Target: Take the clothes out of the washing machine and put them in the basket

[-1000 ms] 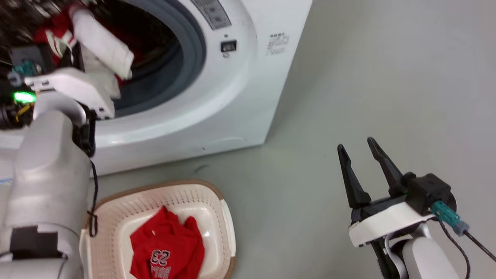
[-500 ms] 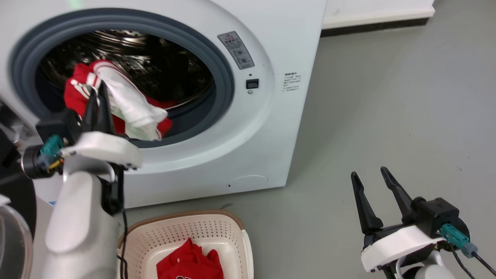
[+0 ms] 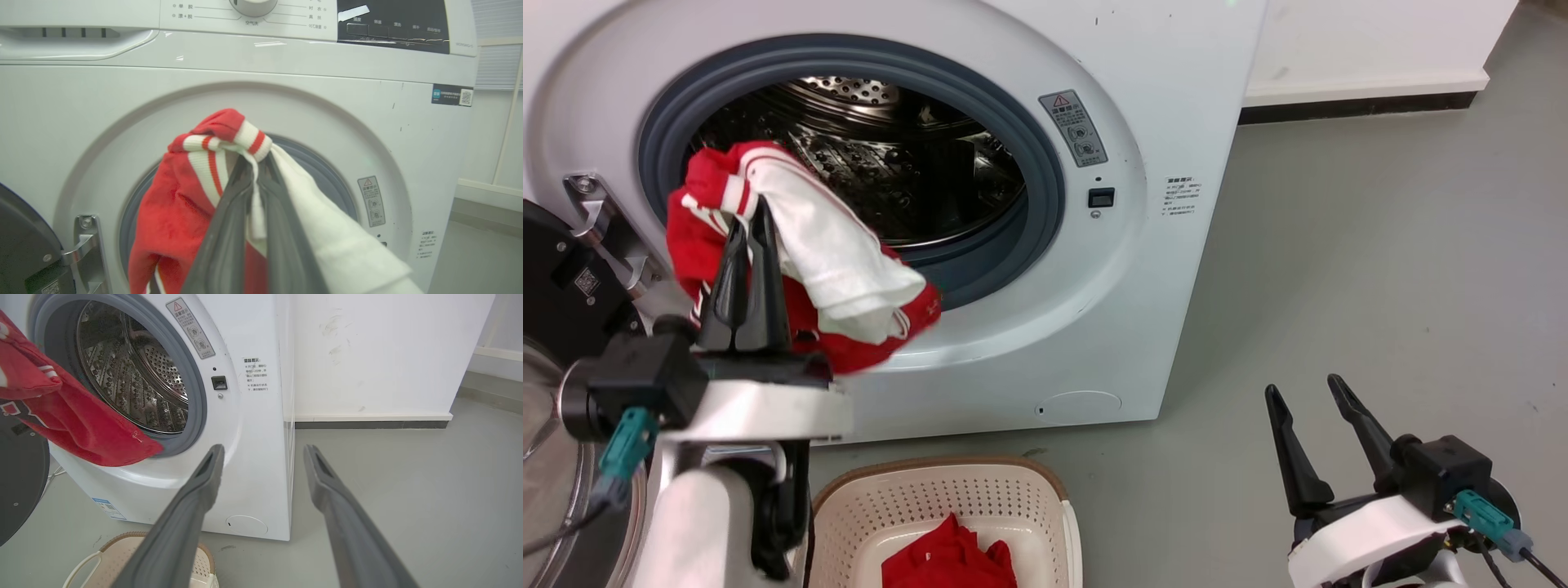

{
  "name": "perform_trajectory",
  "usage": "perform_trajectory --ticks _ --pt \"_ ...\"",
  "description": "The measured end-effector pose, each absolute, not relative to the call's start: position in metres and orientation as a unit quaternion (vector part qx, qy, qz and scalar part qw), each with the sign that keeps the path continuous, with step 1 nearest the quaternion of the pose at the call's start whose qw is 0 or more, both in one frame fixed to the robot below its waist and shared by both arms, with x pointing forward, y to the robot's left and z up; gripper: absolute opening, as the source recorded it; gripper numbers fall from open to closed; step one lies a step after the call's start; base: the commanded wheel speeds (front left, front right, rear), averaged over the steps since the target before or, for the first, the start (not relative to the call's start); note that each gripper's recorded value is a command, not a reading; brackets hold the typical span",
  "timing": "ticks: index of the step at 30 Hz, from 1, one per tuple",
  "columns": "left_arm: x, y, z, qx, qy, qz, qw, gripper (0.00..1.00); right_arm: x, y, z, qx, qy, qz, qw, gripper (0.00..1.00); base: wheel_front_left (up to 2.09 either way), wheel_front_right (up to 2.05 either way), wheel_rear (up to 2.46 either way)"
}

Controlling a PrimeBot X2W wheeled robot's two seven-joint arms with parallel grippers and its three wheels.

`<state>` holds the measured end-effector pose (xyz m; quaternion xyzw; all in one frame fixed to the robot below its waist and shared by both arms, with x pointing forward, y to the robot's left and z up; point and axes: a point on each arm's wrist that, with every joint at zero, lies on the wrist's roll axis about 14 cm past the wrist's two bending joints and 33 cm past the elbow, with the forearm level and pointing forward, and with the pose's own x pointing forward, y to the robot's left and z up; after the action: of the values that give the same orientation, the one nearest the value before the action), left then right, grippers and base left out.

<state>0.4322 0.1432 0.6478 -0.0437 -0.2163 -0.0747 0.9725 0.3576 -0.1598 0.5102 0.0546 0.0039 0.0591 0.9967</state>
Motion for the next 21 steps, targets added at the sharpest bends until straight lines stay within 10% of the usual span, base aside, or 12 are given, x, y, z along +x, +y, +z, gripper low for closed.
perform_trajectory --ticks 21 --pt "0.374 0.122 0.449 -0.112 0.099 -0.061 0.987 0.00 0.382 -0.146 0.492 0.054 0.033 0.081 0.995 1.00 0.00 0.00 0.00"
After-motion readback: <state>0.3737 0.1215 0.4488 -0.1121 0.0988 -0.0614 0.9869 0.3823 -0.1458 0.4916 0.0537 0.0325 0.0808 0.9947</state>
